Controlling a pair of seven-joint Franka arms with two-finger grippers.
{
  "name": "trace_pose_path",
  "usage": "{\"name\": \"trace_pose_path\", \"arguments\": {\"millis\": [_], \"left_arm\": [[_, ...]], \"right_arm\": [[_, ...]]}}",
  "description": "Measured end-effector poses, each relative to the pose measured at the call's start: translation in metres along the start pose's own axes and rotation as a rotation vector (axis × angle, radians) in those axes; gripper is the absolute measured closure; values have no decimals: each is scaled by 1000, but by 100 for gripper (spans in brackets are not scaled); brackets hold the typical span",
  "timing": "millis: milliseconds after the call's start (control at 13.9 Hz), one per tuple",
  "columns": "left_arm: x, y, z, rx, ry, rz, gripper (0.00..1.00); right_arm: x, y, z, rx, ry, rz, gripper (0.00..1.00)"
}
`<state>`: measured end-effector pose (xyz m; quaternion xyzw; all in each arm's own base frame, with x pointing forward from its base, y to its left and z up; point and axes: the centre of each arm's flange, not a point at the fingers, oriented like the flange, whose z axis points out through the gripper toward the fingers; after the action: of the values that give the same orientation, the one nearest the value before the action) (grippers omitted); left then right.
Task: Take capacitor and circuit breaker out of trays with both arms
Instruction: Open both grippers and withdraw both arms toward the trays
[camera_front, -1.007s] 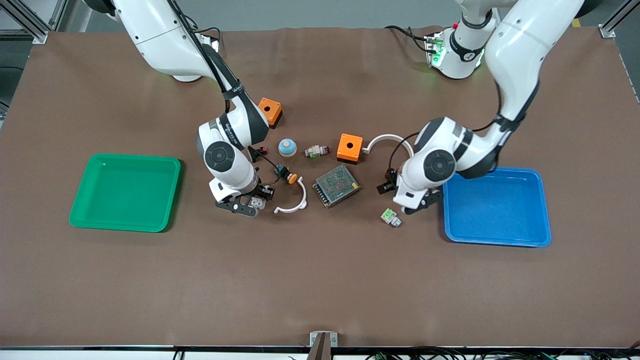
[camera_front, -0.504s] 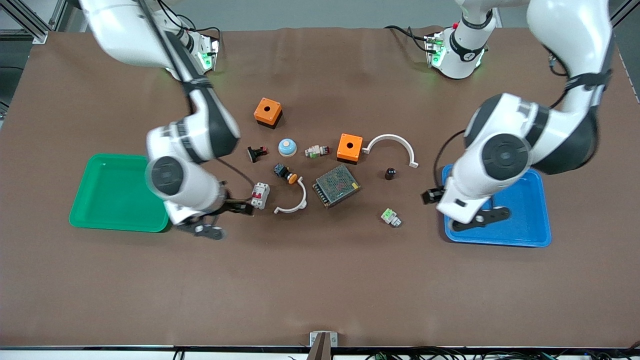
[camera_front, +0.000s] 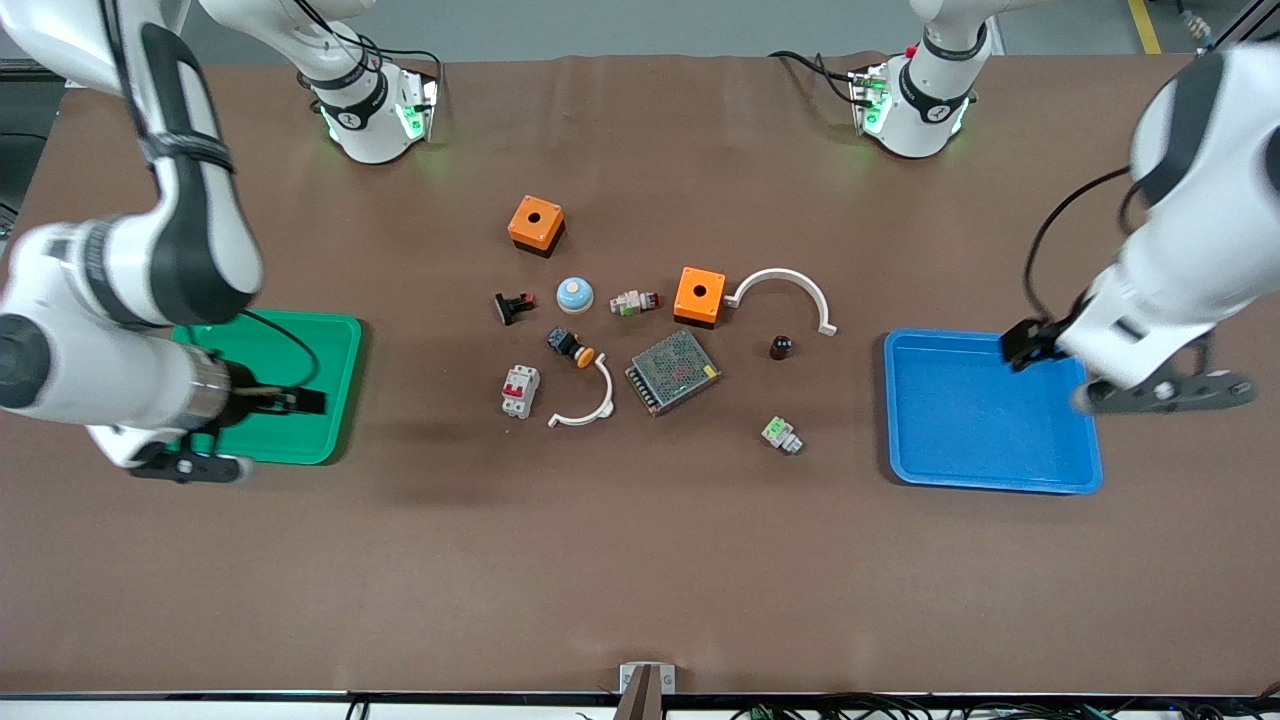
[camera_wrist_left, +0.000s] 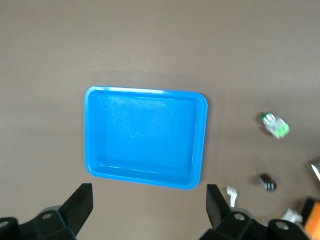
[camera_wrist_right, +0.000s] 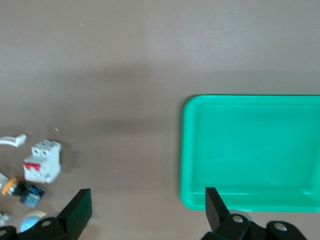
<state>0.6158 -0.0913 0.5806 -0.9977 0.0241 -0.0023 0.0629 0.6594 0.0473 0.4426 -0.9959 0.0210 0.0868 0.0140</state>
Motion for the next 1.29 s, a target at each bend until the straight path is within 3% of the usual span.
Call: {"name": "trace_pose_path", "arguments": {"millis": [432, 791, 1295], "left_arm": [[-57, -62, -51, -65, -29, -49, 0], [-75, -70, -54, -81, -54, -67, 0], [-75, -68, -53, -91, -57, -76, 0]], "right_arm": [[-22, 61, -35, 7, 18, -19, 0], [-24, 90, -74, 12, 79, 17, 0], [-27, 92, -70, 22, 40, 22, 0]]}}
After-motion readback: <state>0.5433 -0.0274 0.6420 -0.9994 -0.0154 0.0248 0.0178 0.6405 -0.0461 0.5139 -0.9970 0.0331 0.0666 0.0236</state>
